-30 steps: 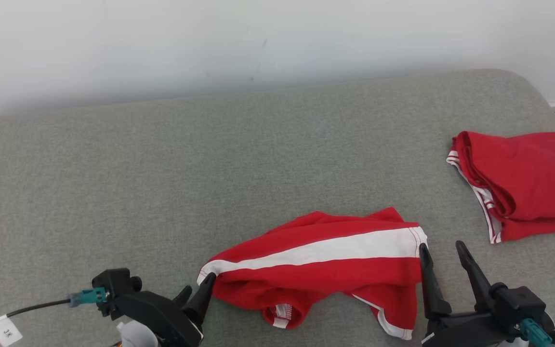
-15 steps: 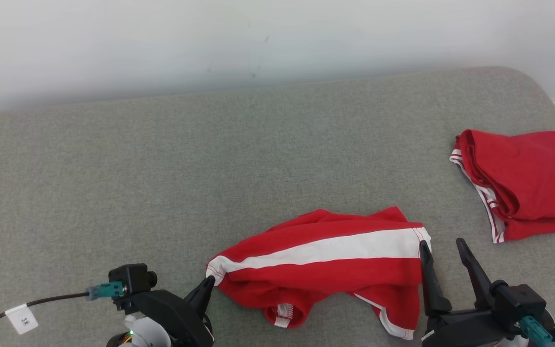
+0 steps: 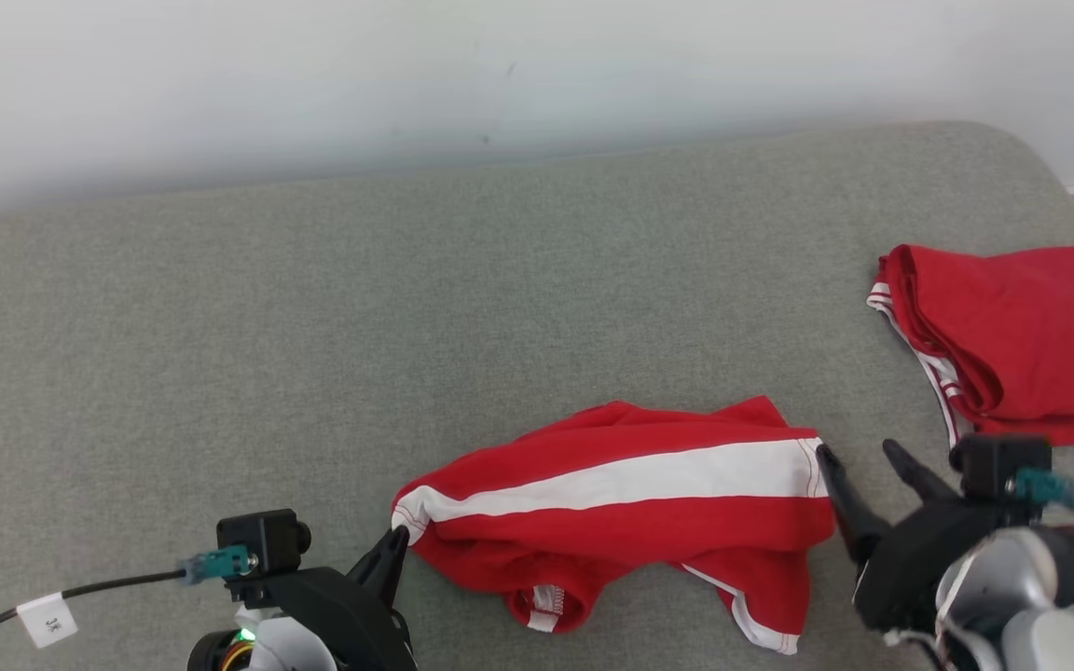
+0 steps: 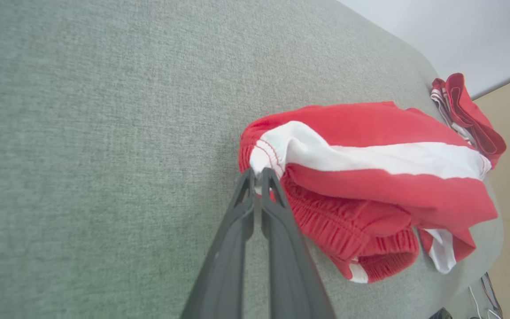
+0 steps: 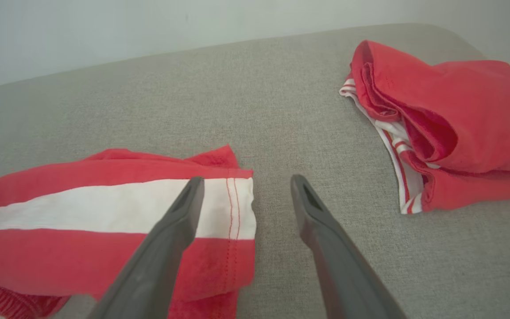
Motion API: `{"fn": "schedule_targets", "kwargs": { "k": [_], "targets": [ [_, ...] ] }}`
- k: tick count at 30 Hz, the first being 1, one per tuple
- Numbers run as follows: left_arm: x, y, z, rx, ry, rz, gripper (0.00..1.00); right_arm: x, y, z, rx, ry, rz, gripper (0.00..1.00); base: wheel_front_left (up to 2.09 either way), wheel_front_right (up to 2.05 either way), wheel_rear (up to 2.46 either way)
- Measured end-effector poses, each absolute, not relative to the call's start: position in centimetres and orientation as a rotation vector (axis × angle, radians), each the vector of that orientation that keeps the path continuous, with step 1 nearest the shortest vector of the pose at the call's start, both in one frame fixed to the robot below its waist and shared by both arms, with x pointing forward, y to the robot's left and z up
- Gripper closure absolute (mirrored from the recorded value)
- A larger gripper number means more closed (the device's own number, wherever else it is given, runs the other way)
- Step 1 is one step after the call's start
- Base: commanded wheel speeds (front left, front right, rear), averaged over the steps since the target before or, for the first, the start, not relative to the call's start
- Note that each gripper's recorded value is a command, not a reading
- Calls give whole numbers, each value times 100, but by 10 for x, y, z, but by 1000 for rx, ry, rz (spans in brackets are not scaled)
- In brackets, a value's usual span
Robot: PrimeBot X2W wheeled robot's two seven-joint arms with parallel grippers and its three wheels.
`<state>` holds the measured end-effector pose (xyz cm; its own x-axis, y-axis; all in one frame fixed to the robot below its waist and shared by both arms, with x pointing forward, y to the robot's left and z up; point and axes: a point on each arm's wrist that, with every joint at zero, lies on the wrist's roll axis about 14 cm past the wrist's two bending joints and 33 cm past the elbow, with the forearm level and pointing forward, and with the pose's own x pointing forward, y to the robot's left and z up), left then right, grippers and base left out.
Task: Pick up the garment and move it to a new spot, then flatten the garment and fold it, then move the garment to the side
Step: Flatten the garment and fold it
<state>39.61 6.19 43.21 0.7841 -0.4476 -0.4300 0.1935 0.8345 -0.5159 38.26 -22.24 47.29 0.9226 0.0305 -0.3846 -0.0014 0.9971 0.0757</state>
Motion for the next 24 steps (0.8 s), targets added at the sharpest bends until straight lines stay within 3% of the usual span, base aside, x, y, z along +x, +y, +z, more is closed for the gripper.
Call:
{"fn": "schedule_targets", "kwargs": {
  "k": [10,16,17,19,21,24],
  "targets": [
    [394,60,429,-478,582,-360,100,382,-235,459,117,668,-20,0,0,0,0],
    [399,64,427,-483,580,-349,100,386,-224,449,136,725,16,0,0,0,0],
    [399,64,427,-483,580,-348,100,387,-223,449,134,730,19,2,0,0,0],
    [400,65,427,-482,580,-348,100,387,-221,448,135,738,26,17,0,0,0],
    [401,65,428,-484,577,-347,100,386,-219,445,140,751,35,18,0,0,0],
    [402,66,427,-488,576,-346,100,385,-217,443,141,768,40,26,0,0,0]
  ]
}}
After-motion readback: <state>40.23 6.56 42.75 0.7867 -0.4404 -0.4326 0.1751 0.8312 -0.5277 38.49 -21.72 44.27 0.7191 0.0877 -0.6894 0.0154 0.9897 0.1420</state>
